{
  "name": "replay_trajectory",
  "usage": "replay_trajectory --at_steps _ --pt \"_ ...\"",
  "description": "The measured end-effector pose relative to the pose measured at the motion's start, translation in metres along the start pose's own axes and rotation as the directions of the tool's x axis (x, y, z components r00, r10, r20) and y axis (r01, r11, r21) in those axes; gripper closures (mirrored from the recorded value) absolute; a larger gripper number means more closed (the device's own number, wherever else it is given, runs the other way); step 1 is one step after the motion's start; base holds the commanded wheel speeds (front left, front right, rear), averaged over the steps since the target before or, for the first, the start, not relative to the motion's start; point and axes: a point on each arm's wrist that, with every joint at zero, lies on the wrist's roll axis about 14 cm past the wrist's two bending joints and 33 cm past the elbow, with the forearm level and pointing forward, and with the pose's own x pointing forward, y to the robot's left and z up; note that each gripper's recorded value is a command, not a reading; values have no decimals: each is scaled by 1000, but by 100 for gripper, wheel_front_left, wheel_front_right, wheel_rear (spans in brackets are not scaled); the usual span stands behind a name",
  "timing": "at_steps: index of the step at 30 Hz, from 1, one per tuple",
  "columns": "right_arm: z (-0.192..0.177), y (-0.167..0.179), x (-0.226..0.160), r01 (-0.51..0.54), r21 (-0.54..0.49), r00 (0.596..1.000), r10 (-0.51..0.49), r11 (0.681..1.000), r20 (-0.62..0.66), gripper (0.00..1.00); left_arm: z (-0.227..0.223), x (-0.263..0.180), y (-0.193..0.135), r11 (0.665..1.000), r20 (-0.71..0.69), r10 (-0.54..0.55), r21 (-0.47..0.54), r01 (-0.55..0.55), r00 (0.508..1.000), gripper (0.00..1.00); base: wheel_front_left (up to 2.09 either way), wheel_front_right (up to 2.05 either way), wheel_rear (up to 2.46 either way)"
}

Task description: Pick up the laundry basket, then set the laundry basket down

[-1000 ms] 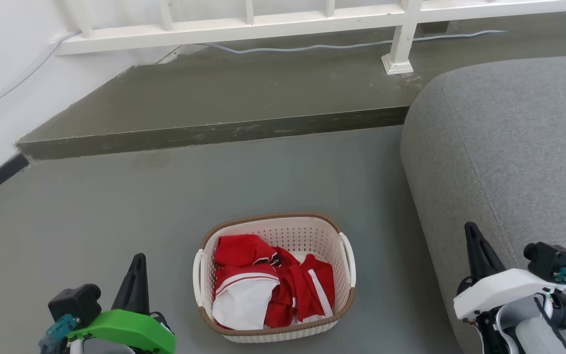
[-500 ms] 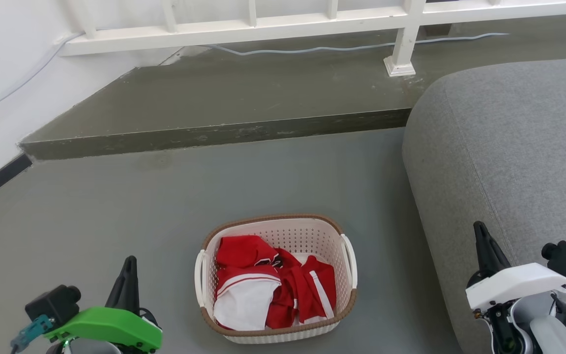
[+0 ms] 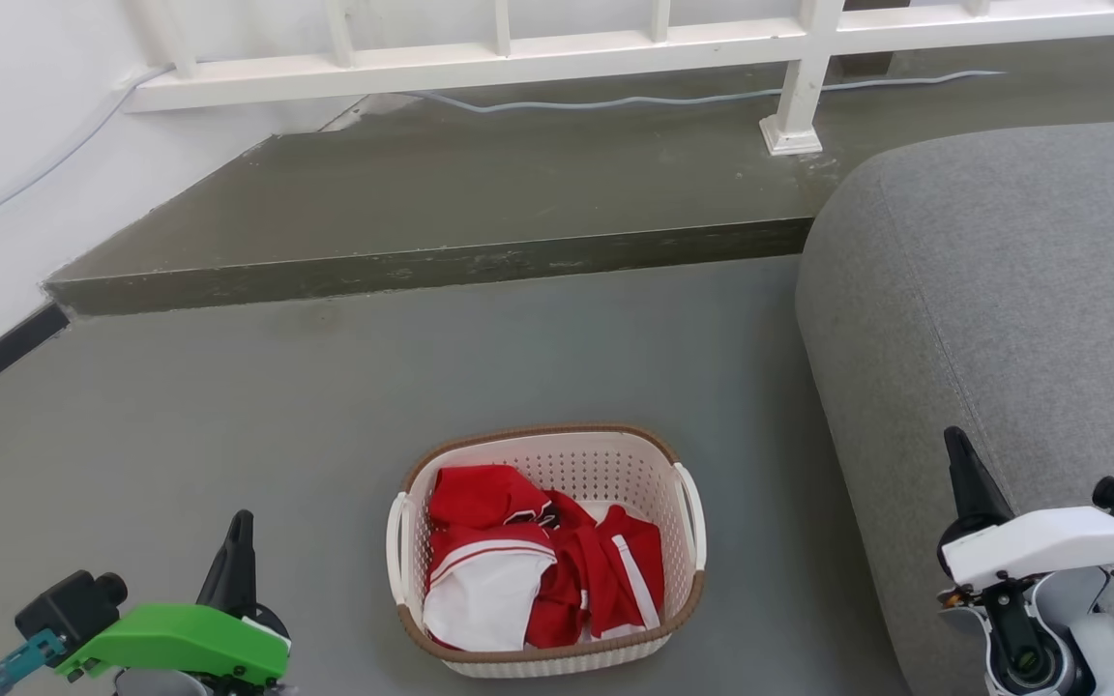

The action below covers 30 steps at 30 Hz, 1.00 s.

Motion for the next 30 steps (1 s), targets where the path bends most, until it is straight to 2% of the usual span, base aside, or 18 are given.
replay_trajectory --at_steps 15,24,30 --pt "6 -1 3 -3 216 1000 4 976 -1 100 8 2 6 979 2 9 -201 -8 1000 100 0 0 0" --pt "11 0 6 -14 346 1000 13 938 6 100 15 3 8 948 11 1 -319 3 1000 100 0 0 0" --pt "14 1 7 -29 431 1000 25 902 15 100 20 4 9 917 24 -3 -398 12 1000 100 0 0 0"
